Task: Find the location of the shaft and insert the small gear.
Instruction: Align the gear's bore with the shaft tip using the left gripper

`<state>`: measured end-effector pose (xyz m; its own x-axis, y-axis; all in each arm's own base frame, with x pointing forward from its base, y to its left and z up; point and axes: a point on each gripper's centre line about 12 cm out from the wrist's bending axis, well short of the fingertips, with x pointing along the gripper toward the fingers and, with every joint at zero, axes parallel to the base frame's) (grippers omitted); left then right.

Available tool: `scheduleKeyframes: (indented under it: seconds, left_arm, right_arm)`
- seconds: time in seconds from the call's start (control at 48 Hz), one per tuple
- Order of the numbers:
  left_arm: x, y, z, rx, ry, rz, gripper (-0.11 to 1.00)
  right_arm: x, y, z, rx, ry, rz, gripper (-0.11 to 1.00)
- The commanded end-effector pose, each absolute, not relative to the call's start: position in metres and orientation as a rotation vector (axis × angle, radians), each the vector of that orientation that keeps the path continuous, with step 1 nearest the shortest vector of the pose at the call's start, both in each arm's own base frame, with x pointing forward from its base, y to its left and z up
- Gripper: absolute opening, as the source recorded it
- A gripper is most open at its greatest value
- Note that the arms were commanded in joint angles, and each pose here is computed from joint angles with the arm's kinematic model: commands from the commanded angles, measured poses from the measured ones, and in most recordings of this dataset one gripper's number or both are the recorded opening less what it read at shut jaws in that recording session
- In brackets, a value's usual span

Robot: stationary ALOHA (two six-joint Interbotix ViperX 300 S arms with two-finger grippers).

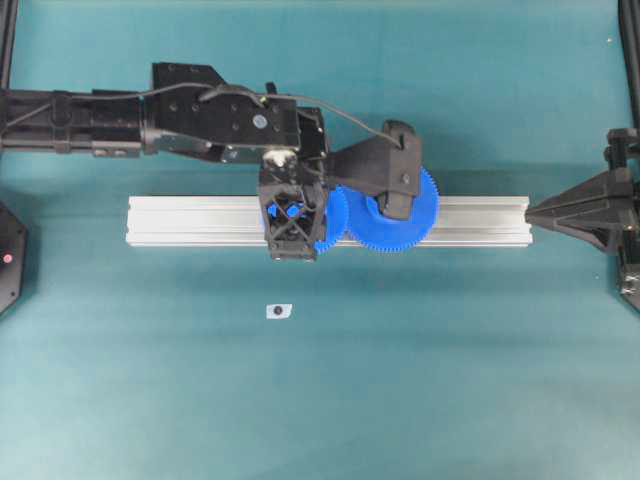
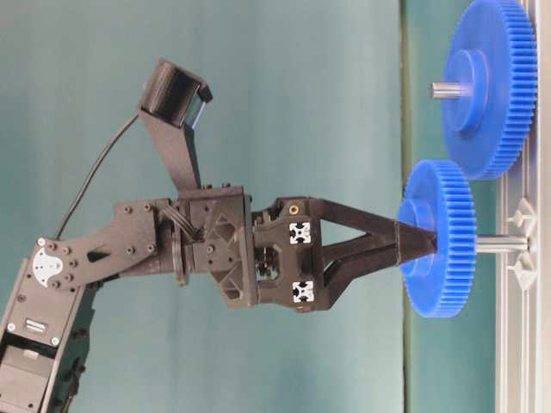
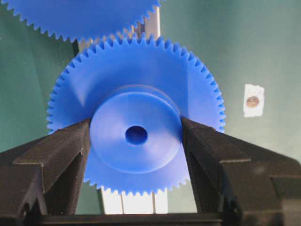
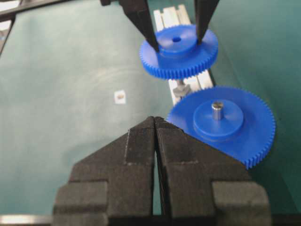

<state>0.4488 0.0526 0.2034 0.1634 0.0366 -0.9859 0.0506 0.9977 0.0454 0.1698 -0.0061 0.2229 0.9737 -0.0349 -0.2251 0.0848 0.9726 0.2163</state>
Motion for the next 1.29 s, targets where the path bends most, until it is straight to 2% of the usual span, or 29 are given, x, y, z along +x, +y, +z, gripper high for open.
scheduleKeyframes:
  seconds: [0.0, 0.312, 1.041, 1.27]
  left_arm:
    - [0.445, 0.062, 0.209, 0.065, 1.397, 0.008, 0.64]
    - [0.444, 0.063, 0.205, 0.061, 1.397, 0.011, 0.64]
    - [0.45, 0.03, 0.206, 0.086, 1.387, -0.028, 0.64]
    - [0.442, 0.037, 0.2, 0.086, 1.429, -0.028, 0.64]
  right_arm:
    - [0.172, -0.007, 0.227, 0.239, 0.211, -0.064, -0.01]
    - [0.171, -0.007, 0.227, 0.239, 0.212, -0.064, -0.01]
    - [0.172, -0.007, 0.228, 0.238, 0.209, -0.064, -0.01]
    - [0.172, -0.007, 0.228, 0.238, 0.208, -0.064, -0.01]
